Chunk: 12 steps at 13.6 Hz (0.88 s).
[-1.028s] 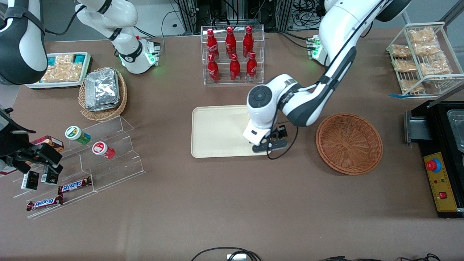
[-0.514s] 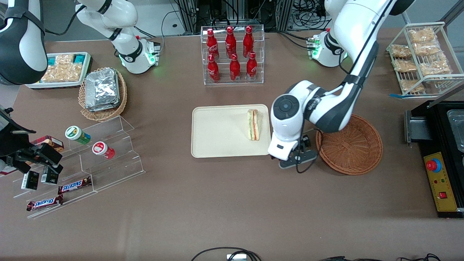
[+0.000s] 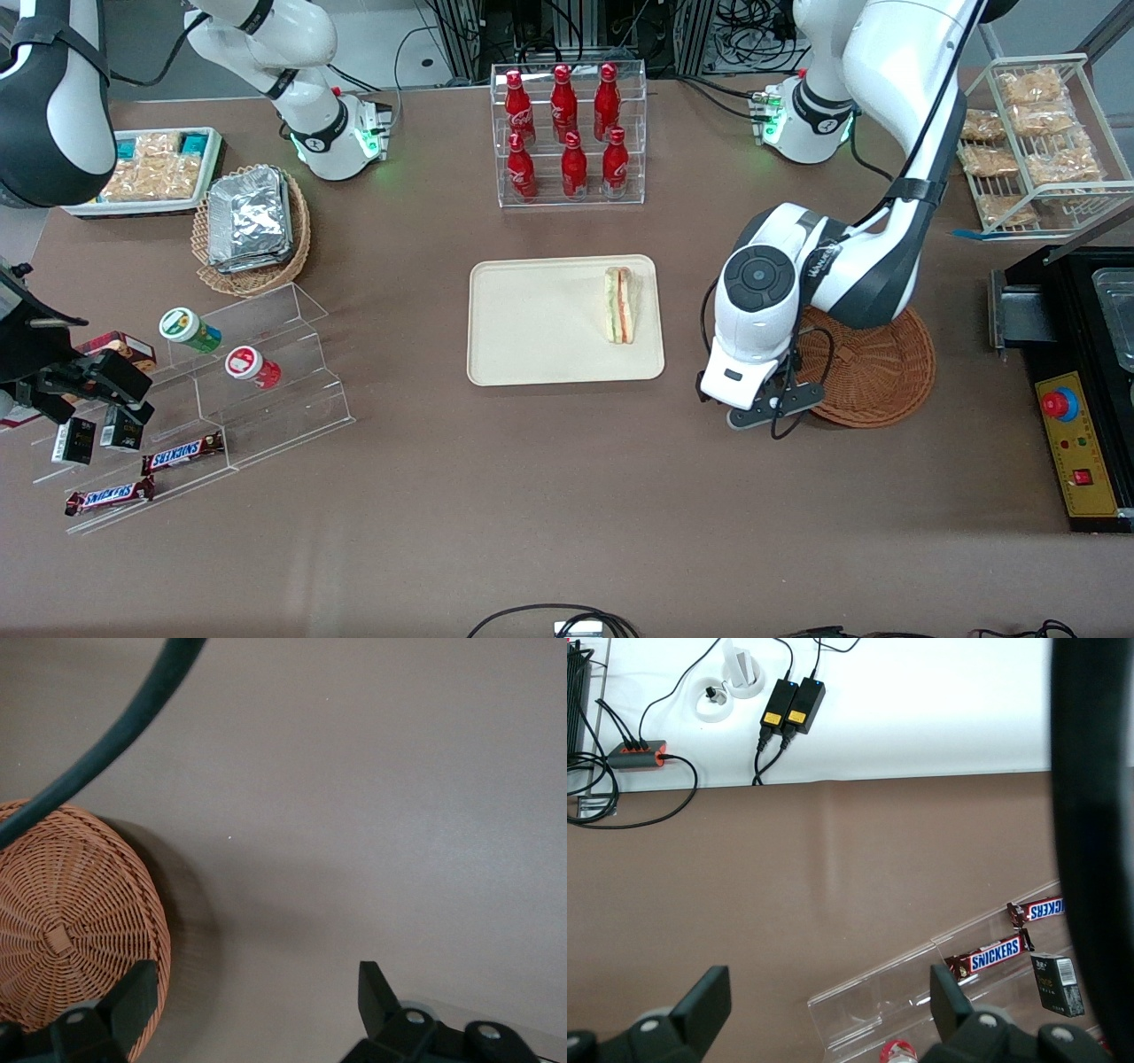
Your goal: Place sandwich from basket to tray
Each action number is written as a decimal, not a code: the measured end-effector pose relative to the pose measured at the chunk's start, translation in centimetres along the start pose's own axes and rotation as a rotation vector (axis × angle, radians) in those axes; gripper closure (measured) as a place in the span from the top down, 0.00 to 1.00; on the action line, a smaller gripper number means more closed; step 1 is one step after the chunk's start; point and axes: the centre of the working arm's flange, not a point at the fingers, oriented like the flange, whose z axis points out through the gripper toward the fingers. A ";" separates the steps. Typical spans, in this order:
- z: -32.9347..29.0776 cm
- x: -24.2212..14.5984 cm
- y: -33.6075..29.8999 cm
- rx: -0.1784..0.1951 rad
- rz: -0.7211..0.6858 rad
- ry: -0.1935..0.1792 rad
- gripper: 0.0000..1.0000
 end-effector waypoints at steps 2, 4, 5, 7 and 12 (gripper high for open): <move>0.4 0.9 -1.1 0.012 0.008 0.001 1.00; 0.6 1.4 -1.9 0.024 0.017 -0.003 1.00; 0.4 1.5 -2.2 0.033 0.028 -0.008 1.00; -0.3 2.5 -3.8 0.049 0.036 -0.022 1.00; -2.3 7.1 -12.6 0.036 0.112 -0.086 1.00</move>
